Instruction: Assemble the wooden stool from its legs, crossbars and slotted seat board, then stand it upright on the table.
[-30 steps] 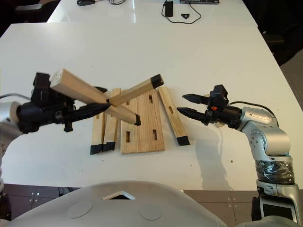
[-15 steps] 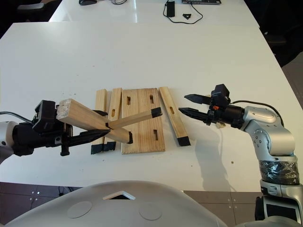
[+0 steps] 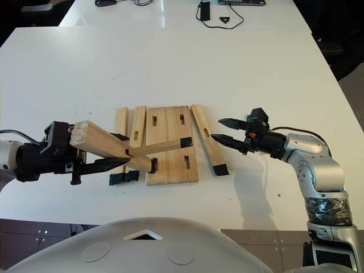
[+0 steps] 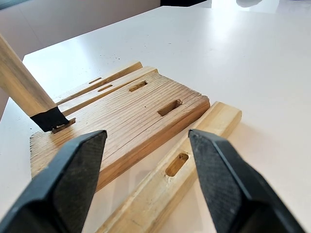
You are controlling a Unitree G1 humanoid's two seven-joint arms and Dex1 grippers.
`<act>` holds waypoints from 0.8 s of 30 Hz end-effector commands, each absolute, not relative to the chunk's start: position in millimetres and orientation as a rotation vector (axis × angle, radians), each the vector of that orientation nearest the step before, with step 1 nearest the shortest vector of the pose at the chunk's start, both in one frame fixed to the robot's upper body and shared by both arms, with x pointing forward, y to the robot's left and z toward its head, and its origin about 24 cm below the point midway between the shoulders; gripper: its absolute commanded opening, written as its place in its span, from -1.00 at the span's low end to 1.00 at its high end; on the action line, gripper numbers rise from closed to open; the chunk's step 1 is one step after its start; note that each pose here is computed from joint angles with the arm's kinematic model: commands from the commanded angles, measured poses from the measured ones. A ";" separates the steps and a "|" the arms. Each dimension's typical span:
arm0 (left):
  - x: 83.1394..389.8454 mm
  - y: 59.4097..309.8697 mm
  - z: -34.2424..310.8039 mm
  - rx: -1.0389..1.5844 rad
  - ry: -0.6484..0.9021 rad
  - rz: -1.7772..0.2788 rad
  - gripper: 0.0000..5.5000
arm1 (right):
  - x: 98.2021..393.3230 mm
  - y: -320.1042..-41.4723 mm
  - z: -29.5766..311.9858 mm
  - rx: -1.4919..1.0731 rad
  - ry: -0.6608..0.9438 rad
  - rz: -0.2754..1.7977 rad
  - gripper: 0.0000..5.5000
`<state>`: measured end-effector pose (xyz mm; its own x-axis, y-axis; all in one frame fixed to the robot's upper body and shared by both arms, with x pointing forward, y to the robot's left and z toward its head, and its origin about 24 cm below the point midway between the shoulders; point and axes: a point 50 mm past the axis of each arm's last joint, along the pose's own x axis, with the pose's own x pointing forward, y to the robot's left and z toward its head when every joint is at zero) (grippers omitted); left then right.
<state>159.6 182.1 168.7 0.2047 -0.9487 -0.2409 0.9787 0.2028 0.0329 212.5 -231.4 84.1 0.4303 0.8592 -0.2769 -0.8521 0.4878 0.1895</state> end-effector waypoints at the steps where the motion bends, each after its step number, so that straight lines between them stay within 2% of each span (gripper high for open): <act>1: 166.3 182.1 159.3 0.264 0.234 -1.353 -0.26 | 214.5 -230.2 83.3 -0.004 0.345 1.058 0.12; 9: 171.0 179.2 150.1 0.334 0.253 -1.377 -0.26 | 216.2 -229.3 80.9 -0.011 0.334 1.049 0.12; 17: 161.3 179.6 119.5 0.438 0.374 -1.404 -0.26 | 218.1 -227.5 78.5 -0.013 0.326 1.034 0.12; 24: 170.1 183.8 108.1 0.403 0.408 -1.399 -0.26 | 218.1 -224.0 75.4 -0.002 0.318 1.024 0.12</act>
